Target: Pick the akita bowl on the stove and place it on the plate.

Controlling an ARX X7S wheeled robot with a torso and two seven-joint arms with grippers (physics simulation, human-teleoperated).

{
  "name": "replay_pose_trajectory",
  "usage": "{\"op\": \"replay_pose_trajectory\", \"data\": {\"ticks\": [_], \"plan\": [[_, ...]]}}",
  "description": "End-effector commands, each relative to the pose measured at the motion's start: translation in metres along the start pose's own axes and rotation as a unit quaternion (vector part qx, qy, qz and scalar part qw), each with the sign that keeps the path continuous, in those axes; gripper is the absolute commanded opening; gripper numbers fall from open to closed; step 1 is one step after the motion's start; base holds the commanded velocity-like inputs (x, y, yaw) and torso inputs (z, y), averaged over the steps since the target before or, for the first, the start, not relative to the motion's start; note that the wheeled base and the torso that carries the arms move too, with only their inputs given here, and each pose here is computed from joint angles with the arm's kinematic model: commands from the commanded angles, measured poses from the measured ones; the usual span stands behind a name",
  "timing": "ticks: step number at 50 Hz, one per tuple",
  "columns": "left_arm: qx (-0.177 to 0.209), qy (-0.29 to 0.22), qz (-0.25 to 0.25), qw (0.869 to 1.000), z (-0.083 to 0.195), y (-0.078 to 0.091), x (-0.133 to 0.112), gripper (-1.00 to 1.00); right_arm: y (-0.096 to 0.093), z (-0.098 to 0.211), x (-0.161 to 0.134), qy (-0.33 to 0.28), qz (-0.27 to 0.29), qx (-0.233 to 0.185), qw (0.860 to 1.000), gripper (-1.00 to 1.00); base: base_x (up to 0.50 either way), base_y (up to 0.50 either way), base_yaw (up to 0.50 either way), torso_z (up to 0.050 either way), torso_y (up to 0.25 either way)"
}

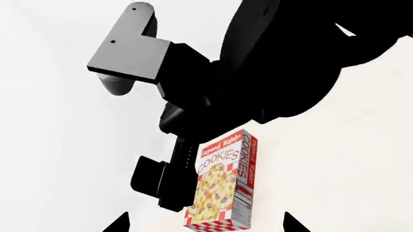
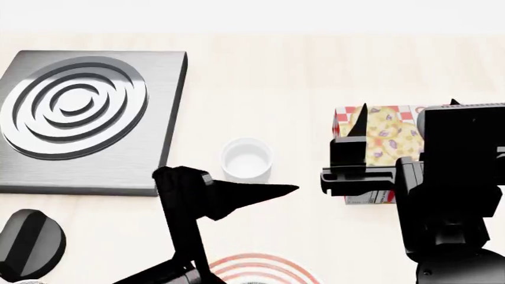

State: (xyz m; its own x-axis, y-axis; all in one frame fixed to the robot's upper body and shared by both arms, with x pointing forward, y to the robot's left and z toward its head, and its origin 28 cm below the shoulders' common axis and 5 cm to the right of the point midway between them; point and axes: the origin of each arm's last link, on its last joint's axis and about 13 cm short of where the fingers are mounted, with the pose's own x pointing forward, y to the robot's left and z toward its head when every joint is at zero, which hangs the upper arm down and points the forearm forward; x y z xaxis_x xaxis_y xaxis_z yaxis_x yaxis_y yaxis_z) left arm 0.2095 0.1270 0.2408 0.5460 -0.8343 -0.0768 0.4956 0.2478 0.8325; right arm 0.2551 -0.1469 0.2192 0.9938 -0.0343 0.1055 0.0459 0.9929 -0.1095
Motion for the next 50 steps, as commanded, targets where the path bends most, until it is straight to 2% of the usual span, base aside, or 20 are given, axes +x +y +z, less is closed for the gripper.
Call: {"op": "replay_pose_trajectory", "data": {"ticks": [1, 22, 28, 50], "plan": [[-0.048, -0.014, 0.050, 0.997, 0.003, 0.015, -0.003, 1.00, 0.000, 0.000, 0.000, 0.000, 0.000, -0.001, 1.000, 1.00, 0.00, 0.00, 0.00, 0.000, 0.000], [-0.110, -0.029, 0.120, 0.986, 0.005, 0.040, -0.008, 1.00, 0.000, 0.000, -0.001, 0.000, 0.001, -0.002, 1.000, 1.00, 0.00, 0.00, 0.00, 0.000, 0.000], [-0.155, -0.040, 0.153, 0.975, 0.004, 0.049, -0.011, 1.00, 0.000, 0.000, 0.000, -0.001, 0.000, -0.002, 1.000, 1.00, 0.00, 0.00, 0.00, 0.000, 0.000], [-0.222, -0.053, 0.214, 0.950, -0.002, 0.065, -0.019, 1.00, 0.000, 0.000, 0.000, 0.000, 0.001, -0.002, 1.000, 1.00, 0.00, 0.00, 0.00, 0.000, 0.000]]}}
